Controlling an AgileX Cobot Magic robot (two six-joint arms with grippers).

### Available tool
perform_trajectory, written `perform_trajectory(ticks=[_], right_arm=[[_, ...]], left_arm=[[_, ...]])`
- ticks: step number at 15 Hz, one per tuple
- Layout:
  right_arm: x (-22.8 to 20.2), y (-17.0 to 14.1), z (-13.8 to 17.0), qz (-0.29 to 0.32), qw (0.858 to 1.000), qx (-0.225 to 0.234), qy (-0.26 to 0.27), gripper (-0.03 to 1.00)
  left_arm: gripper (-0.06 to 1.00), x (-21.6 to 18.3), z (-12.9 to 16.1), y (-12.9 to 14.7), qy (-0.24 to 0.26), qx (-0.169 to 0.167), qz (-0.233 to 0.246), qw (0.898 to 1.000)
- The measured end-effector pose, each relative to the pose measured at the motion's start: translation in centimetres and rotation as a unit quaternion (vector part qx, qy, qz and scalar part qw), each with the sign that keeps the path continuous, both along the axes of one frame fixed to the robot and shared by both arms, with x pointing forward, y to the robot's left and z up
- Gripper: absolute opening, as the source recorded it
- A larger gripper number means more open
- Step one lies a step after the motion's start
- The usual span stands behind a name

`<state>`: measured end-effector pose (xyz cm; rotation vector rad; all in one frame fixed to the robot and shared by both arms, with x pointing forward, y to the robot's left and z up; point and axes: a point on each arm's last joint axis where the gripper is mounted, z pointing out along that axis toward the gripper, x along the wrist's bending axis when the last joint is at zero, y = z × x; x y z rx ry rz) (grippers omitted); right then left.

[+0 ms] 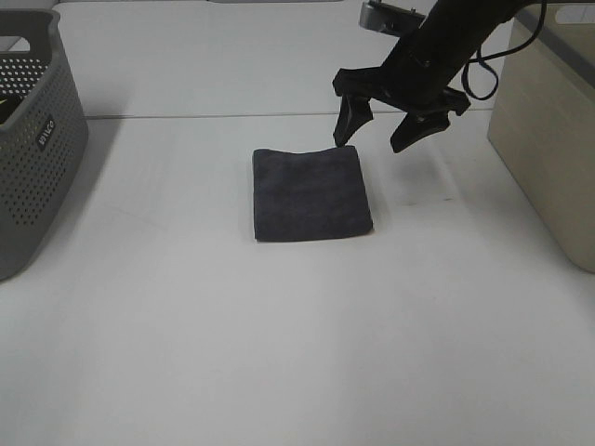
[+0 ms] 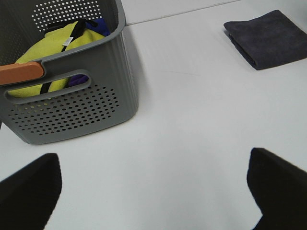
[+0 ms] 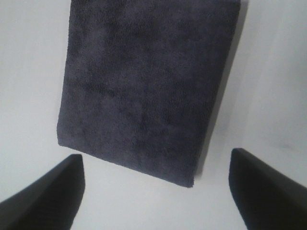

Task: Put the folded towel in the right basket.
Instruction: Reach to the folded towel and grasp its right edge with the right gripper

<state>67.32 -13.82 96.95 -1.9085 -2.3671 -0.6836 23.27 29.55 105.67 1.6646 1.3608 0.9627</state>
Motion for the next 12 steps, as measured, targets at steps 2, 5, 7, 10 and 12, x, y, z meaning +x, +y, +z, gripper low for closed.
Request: perform_trajectory(ticks=[2,5,7,10,12], right_arm=[[1.3,-0.1,-1.5,-0.012,1.0,0.02,0.021,0.76],[3.1,-1.2,-3.9,-0.028,0.998,0.043,0.04,0.76],[4.0,-1.8,-5.7,-0.034,0.997,0.046,0.049,0.74],[4.9,-2.3,-8.3,-0.033,0.997,0.042,0.059,0.72],[5.0,-2.1,-9.3,-0.022,0.997,0.048,0.064,0.71]], left_arm=[[0.99,0.0,0.0,0.0,0.0,0.0,0.0,1.0],[0.99,0.0,0.0,0.0,0.0,0.0,0.0,1.0],[0.99,0.0,0.0,0.0,0.0,0.0,0.0,1.0],[0.99,0.0,0.0,0.0,0.0,0.0,0.0,1.0],[0.99,0.0,0.0,0.0,0.0,0.0,0.0,1.0]])
